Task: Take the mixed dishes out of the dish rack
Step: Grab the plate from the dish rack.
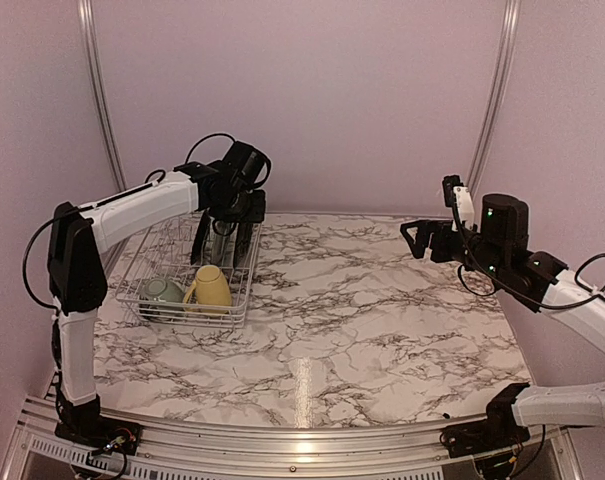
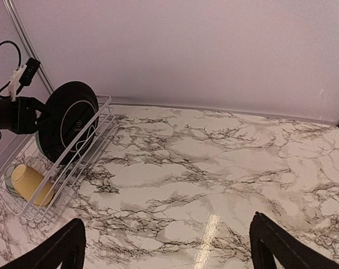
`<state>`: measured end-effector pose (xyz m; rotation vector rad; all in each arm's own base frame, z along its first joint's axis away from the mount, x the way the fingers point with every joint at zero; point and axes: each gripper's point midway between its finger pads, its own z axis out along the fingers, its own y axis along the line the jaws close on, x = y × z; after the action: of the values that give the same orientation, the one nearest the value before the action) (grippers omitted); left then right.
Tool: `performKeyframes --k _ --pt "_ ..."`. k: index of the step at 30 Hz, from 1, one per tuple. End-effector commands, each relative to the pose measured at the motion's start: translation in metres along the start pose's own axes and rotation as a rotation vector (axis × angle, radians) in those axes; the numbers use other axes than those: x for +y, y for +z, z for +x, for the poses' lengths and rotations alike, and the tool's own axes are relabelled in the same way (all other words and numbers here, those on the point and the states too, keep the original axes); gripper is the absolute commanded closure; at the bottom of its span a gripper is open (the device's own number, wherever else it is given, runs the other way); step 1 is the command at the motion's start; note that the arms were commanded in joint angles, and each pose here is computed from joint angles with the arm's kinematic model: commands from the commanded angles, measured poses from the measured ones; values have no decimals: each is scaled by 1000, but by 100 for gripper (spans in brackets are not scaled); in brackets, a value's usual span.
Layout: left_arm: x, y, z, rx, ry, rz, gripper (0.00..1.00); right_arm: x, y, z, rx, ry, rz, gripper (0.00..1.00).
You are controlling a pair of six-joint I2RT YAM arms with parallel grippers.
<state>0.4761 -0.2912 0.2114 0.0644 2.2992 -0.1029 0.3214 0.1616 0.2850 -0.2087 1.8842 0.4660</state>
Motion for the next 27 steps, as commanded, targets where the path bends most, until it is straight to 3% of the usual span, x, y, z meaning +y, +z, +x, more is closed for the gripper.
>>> performKeyframes --k 1,8,17,22,27 --pt "7 13 2 31 -5 -29 60 5 -1 -4 -16 21 -19 2" --pt "10 24 7 59 19 -44 58 5 -2 -2 -12 27 -21 2" --pt "13 26 7 67 47 -60 64 6 -1 -1 -16 34 -25 1" --pt "11 32 10 81 56 -60 58 5 0 1 -11 28 -22 1" --pt "9 36 8 88 53 -57 59 6 -1 -1 -17 33 -27 2"
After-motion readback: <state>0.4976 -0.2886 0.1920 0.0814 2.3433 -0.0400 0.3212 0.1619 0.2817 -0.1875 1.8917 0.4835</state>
